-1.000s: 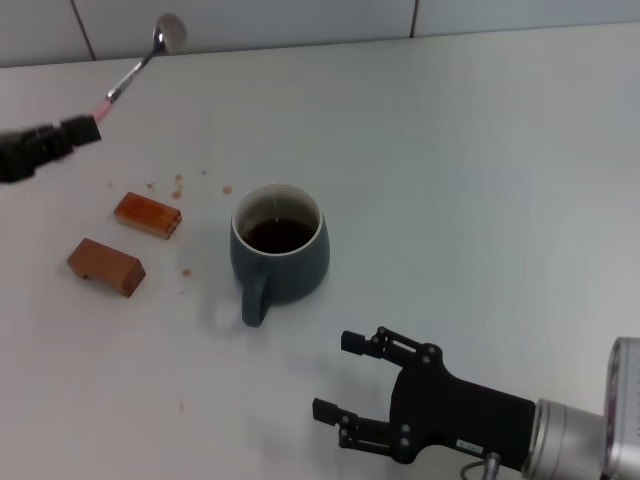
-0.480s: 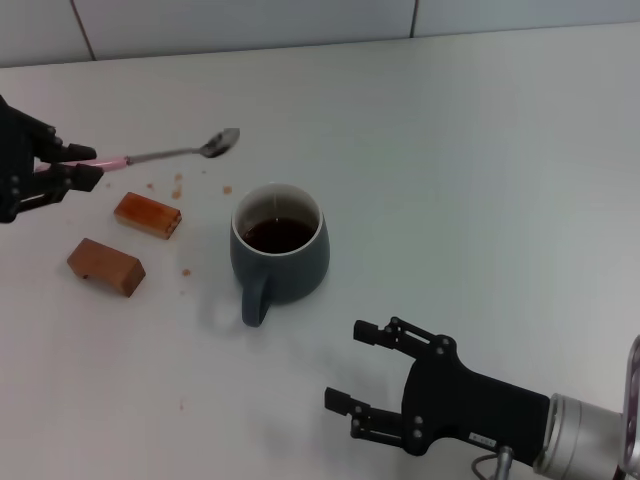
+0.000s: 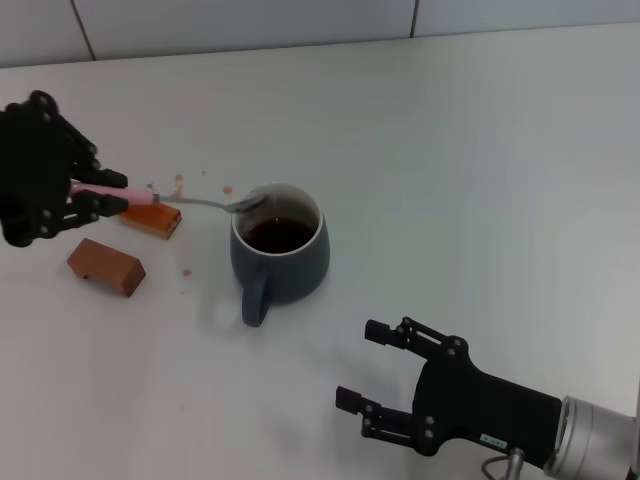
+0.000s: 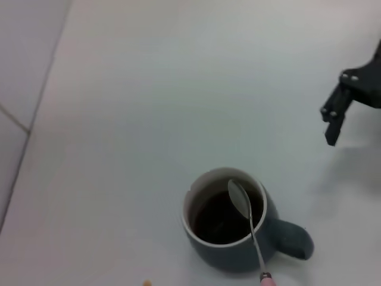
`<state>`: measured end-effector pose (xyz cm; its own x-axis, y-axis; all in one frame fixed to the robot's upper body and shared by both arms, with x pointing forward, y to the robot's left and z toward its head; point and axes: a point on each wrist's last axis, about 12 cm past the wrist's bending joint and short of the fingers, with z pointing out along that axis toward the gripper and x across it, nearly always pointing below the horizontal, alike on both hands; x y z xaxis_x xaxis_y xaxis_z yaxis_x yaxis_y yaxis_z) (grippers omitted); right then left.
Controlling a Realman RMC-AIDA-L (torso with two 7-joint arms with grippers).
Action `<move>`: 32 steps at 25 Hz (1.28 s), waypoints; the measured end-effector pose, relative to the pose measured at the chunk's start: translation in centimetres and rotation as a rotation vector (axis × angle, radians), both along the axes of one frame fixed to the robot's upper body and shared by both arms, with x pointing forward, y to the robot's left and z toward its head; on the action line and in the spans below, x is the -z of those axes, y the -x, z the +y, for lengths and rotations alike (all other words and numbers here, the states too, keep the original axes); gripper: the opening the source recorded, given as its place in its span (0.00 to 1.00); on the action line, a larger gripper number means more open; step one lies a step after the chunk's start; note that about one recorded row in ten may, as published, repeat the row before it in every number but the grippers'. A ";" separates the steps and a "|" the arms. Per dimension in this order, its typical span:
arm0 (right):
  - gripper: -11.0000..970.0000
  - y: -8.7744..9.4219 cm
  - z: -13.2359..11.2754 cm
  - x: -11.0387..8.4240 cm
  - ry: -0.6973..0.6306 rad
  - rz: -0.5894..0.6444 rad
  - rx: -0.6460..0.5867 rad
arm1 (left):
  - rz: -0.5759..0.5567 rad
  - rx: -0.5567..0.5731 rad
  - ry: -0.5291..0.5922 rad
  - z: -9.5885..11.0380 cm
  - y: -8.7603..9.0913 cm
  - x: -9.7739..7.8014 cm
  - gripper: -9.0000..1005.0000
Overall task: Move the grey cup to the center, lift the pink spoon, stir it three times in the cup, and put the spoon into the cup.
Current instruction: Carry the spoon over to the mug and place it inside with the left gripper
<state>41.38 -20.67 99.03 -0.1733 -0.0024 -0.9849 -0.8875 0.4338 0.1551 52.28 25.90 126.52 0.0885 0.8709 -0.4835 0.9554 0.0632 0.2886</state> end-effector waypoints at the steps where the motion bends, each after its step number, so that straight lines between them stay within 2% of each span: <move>1: 0.85 0.0 0.0 0.0 -0.002 0.001 0.000 | -0.004 0.011 -0.019 -0.5 -0.1 0.0 0.14; 4: 0.85 0.1 -0.2 0.0 -0.004 0.007 0.005 | -0.017 0.024 -0.066 -1.4 -0.4 -0.1 0.14; 6: 0.85 0.2 -0.4 0.1 -0.004 0.008 0.009 | -0.043 0.064 -0.116 -3.1 -0.9 -0.6 0.14; 13: 0.85 0.5 -0.4 0.2 -0.010 0.011 0.015 | -0.083 0.122 -0.188 -5.3 -1.5 -1.2 0.14; 17: 0.85 0.6 -0.4 0.1 -0.017 0.010 0.016 | -0.096 0.132 -0.209 -5.8 -1.6 -1.3 0.14; 25: 0.85 0.7 -0.5 0.0 -0.022 0.006 0.015 | -0.140 0.156 -0.344 -7.6 -2.0 -0.7 0.14; 32: 0.85 0.7 -0.6 0.0 -0.019 0.005 0.017 | -0.144 0.185 -0.364 -8.3 -1.9 -0.4 0.14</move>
<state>40.72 -21.31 98.99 -0.1784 0.0190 -0.9838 -0.8794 0.4454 0.1681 54.20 17.62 126.97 0.3034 0.9454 -0.1194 0.8895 -0.2361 0.3912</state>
